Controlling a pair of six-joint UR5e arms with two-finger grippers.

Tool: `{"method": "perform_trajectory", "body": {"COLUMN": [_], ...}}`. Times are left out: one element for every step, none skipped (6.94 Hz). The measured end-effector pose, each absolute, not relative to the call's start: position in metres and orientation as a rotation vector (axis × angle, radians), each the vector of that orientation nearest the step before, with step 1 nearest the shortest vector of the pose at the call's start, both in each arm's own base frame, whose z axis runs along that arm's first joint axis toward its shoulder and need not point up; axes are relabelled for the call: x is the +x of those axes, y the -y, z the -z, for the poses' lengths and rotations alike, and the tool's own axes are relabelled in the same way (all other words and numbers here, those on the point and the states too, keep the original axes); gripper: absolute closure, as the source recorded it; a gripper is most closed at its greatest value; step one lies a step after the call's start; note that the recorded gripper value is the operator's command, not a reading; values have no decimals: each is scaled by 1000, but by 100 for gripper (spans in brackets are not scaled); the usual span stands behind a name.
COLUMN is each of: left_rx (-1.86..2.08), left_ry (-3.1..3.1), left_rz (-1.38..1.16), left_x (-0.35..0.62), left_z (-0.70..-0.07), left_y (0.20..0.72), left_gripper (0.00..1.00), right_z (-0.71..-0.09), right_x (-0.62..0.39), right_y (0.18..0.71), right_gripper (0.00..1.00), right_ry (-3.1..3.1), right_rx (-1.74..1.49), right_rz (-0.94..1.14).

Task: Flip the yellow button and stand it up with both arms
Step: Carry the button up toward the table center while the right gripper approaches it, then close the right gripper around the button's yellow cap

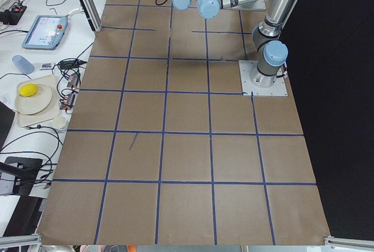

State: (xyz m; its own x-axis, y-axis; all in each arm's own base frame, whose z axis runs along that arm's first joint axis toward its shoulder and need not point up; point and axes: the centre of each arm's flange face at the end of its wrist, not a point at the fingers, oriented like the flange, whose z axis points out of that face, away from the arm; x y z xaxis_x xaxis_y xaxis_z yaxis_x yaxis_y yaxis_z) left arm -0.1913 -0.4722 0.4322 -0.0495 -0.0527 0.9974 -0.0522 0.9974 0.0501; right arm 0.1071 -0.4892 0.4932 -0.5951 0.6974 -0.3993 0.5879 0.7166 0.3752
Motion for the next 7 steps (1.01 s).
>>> {"method": "perform_trajectory", "body": {"left_rx": [98, 118, 134, 141, 144, 148, 151], "left_ry": [1566, 1523, 1500, 1492, 1487, 1483, 1477], "left_rz": [2, 5, 11, 14, 14, 13, 11], "left_x": [-206, -215, -220, -221, -222, -222, -223], "left_z": [-432, -428, -424, -422, -421, -420, -421], "left_y": [468, 466, 466, 467, 467, 467, 468], "left_gripper": [82, 82, 82, 82, 82, 82, 82], "right_z": [-501, -511, -519, -524, -525, -524, -523], "right_x": [111, 116, 121, 127, 140, 158, 169], "right_y": [493, 496, 496, 494, 489, 484, 480], "right_gripper": [0, 0, 0, 0, 0, 0, 0], "right_ry": [-2262, -2152, -2072, -2029, -2014, -2015, -2029], "right_rx": [1055, 1098, 1114, 1122, 1135, 1150, 1157], "right_rz": [-303, -315, -330, -348, -381, -423, -442]}}
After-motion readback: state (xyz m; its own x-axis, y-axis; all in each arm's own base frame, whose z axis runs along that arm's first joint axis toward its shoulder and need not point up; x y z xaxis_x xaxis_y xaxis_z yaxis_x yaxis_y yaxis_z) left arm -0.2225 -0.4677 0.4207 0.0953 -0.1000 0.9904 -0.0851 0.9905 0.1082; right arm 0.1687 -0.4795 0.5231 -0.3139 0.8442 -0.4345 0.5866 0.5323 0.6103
